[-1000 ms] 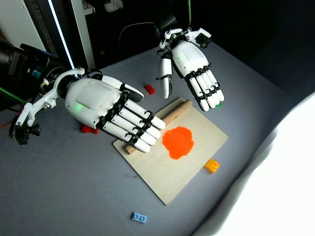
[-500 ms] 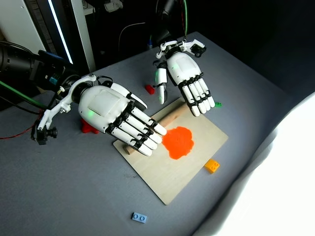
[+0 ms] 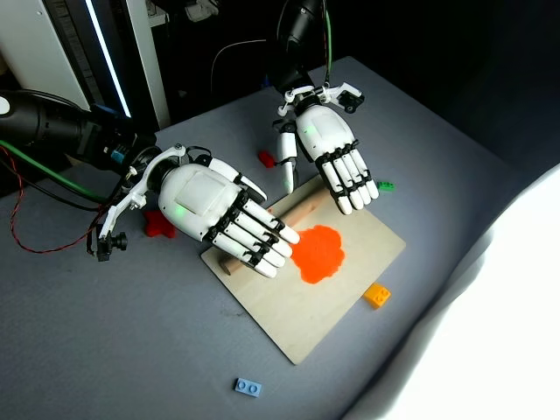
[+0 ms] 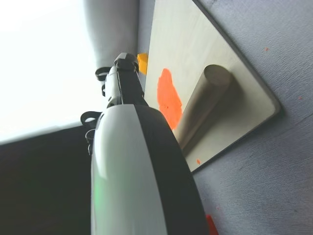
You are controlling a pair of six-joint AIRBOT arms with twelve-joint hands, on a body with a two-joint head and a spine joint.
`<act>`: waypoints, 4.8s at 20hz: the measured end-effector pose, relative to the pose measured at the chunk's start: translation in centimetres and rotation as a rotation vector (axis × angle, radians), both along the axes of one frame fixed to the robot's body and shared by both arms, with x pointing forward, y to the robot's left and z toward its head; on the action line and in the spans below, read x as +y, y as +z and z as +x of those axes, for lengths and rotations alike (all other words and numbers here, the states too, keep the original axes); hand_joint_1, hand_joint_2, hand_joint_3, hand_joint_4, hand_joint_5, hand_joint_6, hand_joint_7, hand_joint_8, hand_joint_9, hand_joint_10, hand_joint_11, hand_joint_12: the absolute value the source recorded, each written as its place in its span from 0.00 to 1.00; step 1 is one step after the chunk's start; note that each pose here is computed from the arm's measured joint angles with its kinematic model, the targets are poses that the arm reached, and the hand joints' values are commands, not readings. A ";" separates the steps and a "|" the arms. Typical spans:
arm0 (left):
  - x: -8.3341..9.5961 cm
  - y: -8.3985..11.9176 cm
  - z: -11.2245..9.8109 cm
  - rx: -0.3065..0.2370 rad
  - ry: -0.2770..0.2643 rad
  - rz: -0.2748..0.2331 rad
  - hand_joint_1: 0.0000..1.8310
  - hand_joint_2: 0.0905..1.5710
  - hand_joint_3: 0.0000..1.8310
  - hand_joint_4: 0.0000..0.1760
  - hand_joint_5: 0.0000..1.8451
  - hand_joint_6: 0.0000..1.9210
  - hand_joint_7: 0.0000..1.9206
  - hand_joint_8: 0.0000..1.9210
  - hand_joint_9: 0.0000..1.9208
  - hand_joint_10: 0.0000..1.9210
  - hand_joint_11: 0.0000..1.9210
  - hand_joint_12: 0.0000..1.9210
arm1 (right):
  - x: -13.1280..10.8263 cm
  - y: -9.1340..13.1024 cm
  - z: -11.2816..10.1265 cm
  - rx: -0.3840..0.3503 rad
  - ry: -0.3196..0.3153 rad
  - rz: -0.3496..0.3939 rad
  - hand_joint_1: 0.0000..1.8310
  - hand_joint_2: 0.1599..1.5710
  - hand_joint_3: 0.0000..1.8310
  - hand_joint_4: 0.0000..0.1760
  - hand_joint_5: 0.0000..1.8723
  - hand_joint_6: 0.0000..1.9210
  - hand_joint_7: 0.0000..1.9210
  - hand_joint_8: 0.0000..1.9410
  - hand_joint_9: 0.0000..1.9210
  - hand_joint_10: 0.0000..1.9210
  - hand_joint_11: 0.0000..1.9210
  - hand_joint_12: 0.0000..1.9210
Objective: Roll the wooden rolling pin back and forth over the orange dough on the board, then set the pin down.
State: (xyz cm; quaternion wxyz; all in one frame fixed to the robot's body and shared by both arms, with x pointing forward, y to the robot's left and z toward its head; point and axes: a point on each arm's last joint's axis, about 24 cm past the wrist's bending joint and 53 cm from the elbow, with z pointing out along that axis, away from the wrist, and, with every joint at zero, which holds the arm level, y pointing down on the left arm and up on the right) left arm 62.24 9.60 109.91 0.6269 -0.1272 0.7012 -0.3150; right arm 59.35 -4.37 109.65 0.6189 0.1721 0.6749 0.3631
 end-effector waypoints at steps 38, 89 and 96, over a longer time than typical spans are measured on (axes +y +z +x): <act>-0.2 -2.9 2.0 -0.003 0.007 -0.027 0.00 0.87 0.02 0.00 0.00 0.00 0.00 0.00 0.00 0.00 0.00 0.00 | 1.7 -3.5 3.2 0.004 -0.003 -0.007 0.00 0.91 0.00 0.00 0.11 0.00 0.10 0.00 0.08 0.00 0.00 0.14; -1.2 -2.2 8.1 -0.009 -0.008 -0.049 0.00 0.88 0.01 0.00 0.00 0.00 0.00 0.00 0.00 0.00 0.00 0.00 | 0.1 -3.3 9.0 -0.013 -0.050 0.028 0.00 0.92 0.00 0.00 0.08 0.00 0.09 0.00 0.06 0.00 0.00 0.12; -0.9 -1.9 8.9 -0.015 -0.003 -0.047 0.00 0.88 0.00 0.00 0.00 0.00 0.00 0.00 0.00 0.00 0.00 0.00 | 0.0 -3.4 9.6 -0.019 -0.055 0.028 0.00 0.92 0.00 0.00 0.07 0.00 0.07 0.00 0.05 0.00 0.00 0.08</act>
